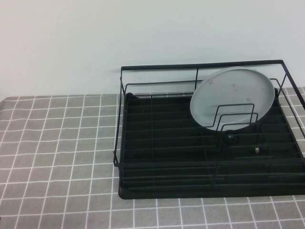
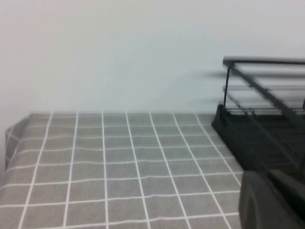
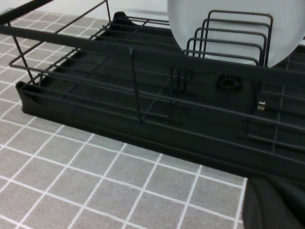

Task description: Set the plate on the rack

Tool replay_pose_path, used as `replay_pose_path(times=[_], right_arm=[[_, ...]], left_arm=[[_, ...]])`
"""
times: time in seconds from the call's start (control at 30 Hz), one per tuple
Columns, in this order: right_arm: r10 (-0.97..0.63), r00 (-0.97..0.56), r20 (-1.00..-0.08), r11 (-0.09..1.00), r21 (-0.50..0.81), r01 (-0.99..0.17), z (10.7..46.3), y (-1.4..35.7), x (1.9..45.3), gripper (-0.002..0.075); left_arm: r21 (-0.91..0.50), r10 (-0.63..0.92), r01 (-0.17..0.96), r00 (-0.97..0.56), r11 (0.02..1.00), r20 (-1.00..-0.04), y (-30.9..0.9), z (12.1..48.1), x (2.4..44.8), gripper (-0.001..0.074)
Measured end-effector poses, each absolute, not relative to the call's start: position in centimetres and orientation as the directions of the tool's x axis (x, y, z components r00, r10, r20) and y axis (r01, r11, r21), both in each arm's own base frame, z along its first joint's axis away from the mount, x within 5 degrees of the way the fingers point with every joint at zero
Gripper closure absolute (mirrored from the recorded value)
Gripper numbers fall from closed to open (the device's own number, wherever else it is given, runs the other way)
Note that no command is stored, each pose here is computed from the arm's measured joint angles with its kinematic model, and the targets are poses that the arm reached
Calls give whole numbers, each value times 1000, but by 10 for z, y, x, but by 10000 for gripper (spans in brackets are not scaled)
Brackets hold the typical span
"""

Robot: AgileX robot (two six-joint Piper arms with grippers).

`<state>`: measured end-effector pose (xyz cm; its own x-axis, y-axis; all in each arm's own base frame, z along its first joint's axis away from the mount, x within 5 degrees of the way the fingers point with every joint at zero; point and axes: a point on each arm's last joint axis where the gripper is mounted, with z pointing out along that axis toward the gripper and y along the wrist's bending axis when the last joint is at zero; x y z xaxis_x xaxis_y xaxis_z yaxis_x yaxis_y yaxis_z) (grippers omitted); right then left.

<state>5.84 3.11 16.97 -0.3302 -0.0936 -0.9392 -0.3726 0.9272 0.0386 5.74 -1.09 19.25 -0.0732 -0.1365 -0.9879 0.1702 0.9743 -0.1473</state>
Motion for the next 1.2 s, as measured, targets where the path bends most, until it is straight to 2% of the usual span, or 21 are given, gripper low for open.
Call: replay_pose_path(times=[0.17,0.3,0.53,1.2], right_arm=[[-89,-331,-940,927,43,-372,170,31,58,729],[-89,-331,-940,927,43,-372,170,31,58,729],[-89,-331,-940,927,43,-372,170,31,58,729],[-89,-331,-940,927,43,-372,170,31,58,729]], left_arm=[[-103,-76,172,-158,980,-985,-11,183,55,735],[-105,-74,122,-236,987,-969,-9,175,53,735],[-100,-88,43,-227,994,-970,-5,175,53,735],[-102,-90,45,-225,994,-970,-5,176,53,735]])
